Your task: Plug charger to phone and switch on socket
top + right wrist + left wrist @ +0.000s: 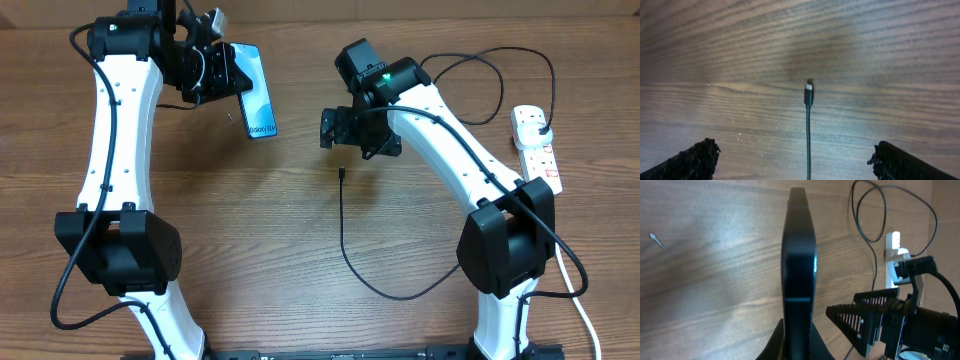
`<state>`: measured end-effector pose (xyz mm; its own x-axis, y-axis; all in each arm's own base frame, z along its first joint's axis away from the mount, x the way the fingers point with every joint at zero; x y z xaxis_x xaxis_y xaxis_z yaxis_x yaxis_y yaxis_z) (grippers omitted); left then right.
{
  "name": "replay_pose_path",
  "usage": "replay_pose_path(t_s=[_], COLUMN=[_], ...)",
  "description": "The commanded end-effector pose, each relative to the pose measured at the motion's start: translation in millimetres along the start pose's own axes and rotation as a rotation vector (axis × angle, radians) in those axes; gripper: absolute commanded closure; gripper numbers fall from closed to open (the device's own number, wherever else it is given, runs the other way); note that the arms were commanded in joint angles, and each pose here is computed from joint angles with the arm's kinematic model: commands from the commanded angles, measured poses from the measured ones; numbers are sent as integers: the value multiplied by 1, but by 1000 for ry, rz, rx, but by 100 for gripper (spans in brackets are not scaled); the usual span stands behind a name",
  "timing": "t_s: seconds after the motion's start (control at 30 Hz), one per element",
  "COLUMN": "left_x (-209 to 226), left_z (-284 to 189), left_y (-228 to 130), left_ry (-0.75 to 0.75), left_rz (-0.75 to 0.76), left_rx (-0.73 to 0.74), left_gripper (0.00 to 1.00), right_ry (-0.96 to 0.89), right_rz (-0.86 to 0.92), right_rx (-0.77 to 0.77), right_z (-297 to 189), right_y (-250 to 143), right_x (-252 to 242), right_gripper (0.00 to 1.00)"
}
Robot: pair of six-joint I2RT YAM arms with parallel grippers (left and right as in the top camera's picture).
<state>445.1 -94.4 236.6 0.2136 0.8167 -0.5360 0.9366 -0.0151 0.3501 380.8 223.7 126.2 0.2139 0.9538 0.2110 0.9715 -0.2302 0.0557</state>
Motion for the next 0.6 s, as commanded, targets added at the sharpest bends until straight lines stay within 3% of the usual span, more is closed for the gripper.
replay_pose_path(t_s=[0.0, 0.27, 0.57], left_x=[-7, -9, -9], left_z=[-2, -3, -4], left_y=[-5, -28, -33], left_ry=[-41, -44, -44], left_rz=[-30, -105, -77], left_rx=[19, 112, 132], left_gripper=[96, 96, 96], right_ry=[-20, -143, -163], right_rz=[10, 4, 8], right_rx=[9, 151, 174], right_z=[-5, -10, -11], right_y=[-3, -37, -43], right_x=[-3, -31, -35], right_gripper=[0, 0, 0])
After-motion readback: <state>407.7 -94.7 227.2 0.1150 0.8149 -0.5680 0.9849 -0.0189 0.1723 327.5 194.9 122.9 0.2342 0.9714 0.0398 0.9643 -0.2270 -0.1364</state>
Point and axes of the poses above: each gripper's point midway between its finger pads, its own z axis out along the fingers, its own x axis along the line the jaws close on, y = z × x, the point moved 1 cm from there along -z, back along the fingers, and after that the axes turned 10 degrees about z, right-handed, at the moved point
